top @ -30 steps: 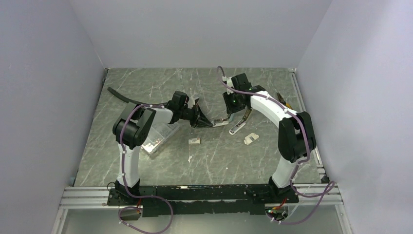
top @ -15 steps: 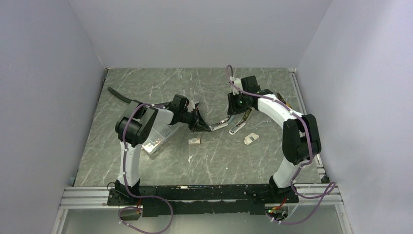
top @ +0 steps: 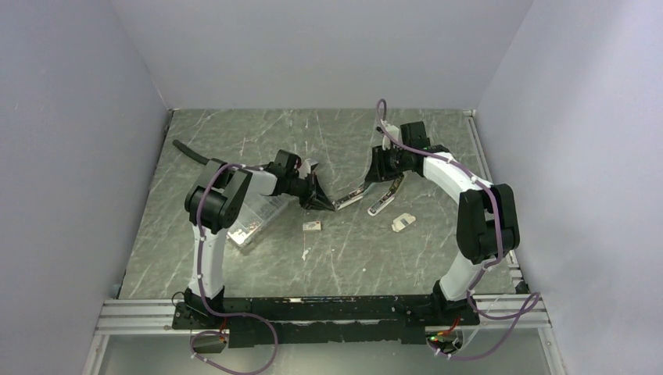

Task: Load the staples into the stapler
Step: Open the stapler at the center of the board, then install the staple into the stapler.

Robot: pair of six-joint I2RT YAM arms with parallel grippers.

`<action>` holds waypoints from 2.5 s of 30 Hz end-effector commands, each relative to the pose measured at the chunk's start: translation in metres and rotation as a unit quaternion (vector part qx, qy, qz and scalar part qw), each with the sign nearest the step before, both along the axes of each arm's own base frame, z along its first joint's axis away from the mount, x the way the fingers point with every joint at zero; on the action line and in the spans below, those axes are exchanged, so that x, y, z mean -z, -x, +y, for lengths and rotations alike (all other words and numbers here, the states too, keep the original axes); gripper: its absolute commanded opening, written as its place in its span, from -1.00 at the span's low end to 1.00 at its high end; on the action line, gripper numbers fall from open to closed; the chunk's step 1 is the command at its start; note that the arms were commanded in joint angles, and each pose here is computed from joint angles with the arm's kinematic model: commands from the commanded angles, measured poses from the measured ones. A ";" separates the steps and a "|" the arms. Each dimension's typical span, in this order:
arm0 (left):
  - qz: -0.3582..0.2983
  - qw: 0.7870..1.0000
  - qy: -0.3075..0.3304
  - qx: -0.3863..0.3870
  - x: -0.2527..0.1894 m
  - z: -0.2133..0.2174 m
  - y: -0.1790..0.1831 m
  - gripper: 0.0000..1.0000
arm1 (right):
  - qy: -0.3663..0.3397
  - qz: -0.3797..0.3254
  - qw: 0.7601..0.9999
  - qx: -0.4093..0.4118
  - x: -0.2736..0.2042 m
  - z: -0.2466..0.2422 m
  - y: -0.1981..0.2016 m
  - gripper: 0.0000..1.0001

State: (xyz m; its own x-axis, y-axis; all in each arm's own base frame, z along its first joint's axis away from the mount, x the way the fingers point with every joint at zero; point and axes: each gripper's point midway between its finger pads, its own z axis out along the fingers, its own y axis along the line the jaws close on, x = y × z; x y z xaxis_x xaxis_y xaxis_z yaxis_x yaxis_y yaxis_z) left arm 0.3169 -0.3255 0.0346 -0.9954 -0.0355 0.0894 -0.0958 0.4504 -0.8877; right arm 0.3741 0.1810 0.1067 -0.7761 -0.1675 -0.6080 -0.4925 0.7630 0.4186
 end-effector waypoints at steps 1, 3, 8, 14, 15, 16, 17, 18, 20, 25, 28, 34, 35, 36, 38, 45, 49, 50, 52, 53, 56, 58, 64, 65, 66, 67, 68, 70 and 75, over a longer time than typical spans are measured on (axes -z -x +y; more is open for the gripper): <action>-0.036 0.999 -0.020 -0.004 0.003 0.004 -0.015 -0.95 | -0.095 -0.023 0.994 -0.058 -0.042 0.025 0.015 -0.81; -0.040 0.999 -0.022 -0.004 0.002 0.004 -0.017 -0.95 | -0.095 -0.022 0.994 -0.055 -0.040 0.025 0.016 -0.80; -0.048 0.998 -0.027 0.000 -0.006 0.007 -0.019 -0.95 | -0.058 -0.018 0.998 -0.018 -0.031 0.015 0.004 -0.68; -0.054 0.998 -0.020 0.000 -0.020 0.011 -0.019 -0.95 | 0.020 -0.025 0.999 0.038 -0.018 0.013 -0.003 -0.57; -0.054 0.998 -0.018 0.000 -0.024 0.011 -0.020 -0.95 | 0.034 -0.026 0.998 0.043 -0.017 0.014 -0.002 -0.55; -0.055 0.998 -0.016 -0.001 -0.026 0.013 -0.020 -0.95 | 0.048 -0.025 0.997 0.049 -0.014 0.014 -0.003 -0.53; -0.057 0.998 -0.014 0.001 -0.029 0.013 -0.021 -0.95 | 0.057 -0.025 0.997 0.055 -0.014 0.014 -0.003 -0.51; -0.058 0.998 -0.014 0.002 -0.032 0.014 -0.021 -0.95 | 0.063 -0.023 0.996 0.063 -0.012 0.014 -0.004 -0.50; -0.061 0.998 -0.011 0.003 -0.037 0.016 -0.021 -0.95 | 0.072 -0.022 0.994 0.080 -0.013 0.011 -0.008 -0.49; -0.070 0.998 -0.005 0.006 -0.046 0.021 -0.020 -0.95 | 0.084 -0.019 0.991 0.099 -0.012 0.008 -0.008 -0.45; -0.073 0.997 -0.001 0.005 -0.051 0.022 -0.021 -0.95 | 0.091 -0.021 0.990 0.101 -0.013 0.011 -0.007 -0.43; -0.072 0.997 0.003 -0.001 -0.056 0.024 -0.022 -0.95 | 0.104 -0.022 0.988 0.111 -0.012 0.012 -0.007 -0.33; -0.073 0.997 0.004 -0.002 -0.058 0.023 -0.023 -0.95 | 0.105 -0.021 0.988 0.112 -0.011 0.013 -0.007 -0.32; -0.073 0.997 0.006 -0.005 -0.061 0.022 -0.024 -0.95 | 0.107 -0.020 0.988 0.114 -0.010 0.013 -0.007 -0.30; -0.073 0.997 0.012 -0.013 -0.066 0.020 -0.028 -0.95 | 0.108 -0.018 0.987 0.117 -0.009 0.013 -0.007 -0.24; -0.070 0.997 0.026 -0.033 -0.081 0.004 -0.030 -0.95 | 0.101 -0.017 0.987 0.121 -0.012 0.014 -0.005 -0.05; -0.068 0.997 0.030 -0.036 -0.085 -0.007 -0.028 -0.95 | 0.094 -0.019 0.989 0.117 -0.016 0.016 -0.004 0.08; -0.069 0.996 0.031 -0.037 -0.086 -0.010 -0.029 -0.95 | 0.093 -0.021 0.989 0.117 -0.017 0.016 -0.003 0.09; -0.071 0.996 0.029 -0.034 -0.087 -0.014 -0.028 -0.95 | 0.091 -0.022 0.989 0.112 -0.019 0.016 -0.002 0.12; -0.072 0.997 0.028 -0.032 -0.086 -0.015 -0.027 -0.95 | 0.088 -0.024 0.990 0.109 -0.020 0.017 0.000 0.13; -0.075 0.996 0.020 -0.031 -0.084 -0.018 -0.025 -0.95 | 0.077 -0.026 0.992 0.096 -0.024 0.020 0.004 0.15; -0.073 0.997 0.015 -0.033 -0.079 -0.018 -0.024 -0.95 | 0.070 -0.026 0.993 0.086 -0.024 0.022 0.007 0.15; -0.084 0.996 0.004 -0.040 -0.075 -0.016 -0.027 -0.95 | 0.062 -0.021 0.996 0.066 -0.023 0.025 0.016 0.15; -0.083 0.996 0.002 -0.042 -0.074 -0.016 -0.028 -0.95 | 0.063 -0.020 0.996 0.065 -0.022 0.025 0.017 0.15; -0.084 0.996 0.001 -0.045 -0.074 -0.016 -0.029 -0.95 | 0.063 -0.018 0.996 0.065 -0.021 0.024 0.018 0.15; -0.083 0.995 -0.001 -0.046 -0.073 -0.016 -0.029 -0.95 | 0.062 -0.018 0.996 0.064 -0.021 0.024 0.019 0.15; -0.082 0.996 -0.004 -0.047 -0.072 -0.015 -0.030 -0.95 | 0.063 -0.016 0.996 0.064 -0.020 0.024 0.020 0.15; -0.081 0.995 -0.011 -0.050 -0.070 -0.015 -0.031 -0.95 | 0.062 -0.015 0.996 0.064 -0.019 0.023 0.022 0.16; -0.067 0.996 -0.034 -0.058 -0.061 -0.010 -0.029 -0.95 | 0.060 -0.008 0.996 0.063 -0.017 0.022 0.026 0.19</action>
State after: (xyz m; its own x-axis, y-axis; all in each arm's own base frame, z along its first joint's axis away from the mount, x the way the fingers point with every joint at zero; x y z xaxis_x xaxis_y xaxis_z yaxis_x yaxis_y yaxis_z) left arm 0.3389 -0.3352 0.0763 -0.9908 -0.1351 -0.0006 -0.0665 0.4914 -0.8684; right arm 0.3492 0.2005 0.1052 -0.8139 -0.1503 -0.5613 -0.3681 0.8808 0.2979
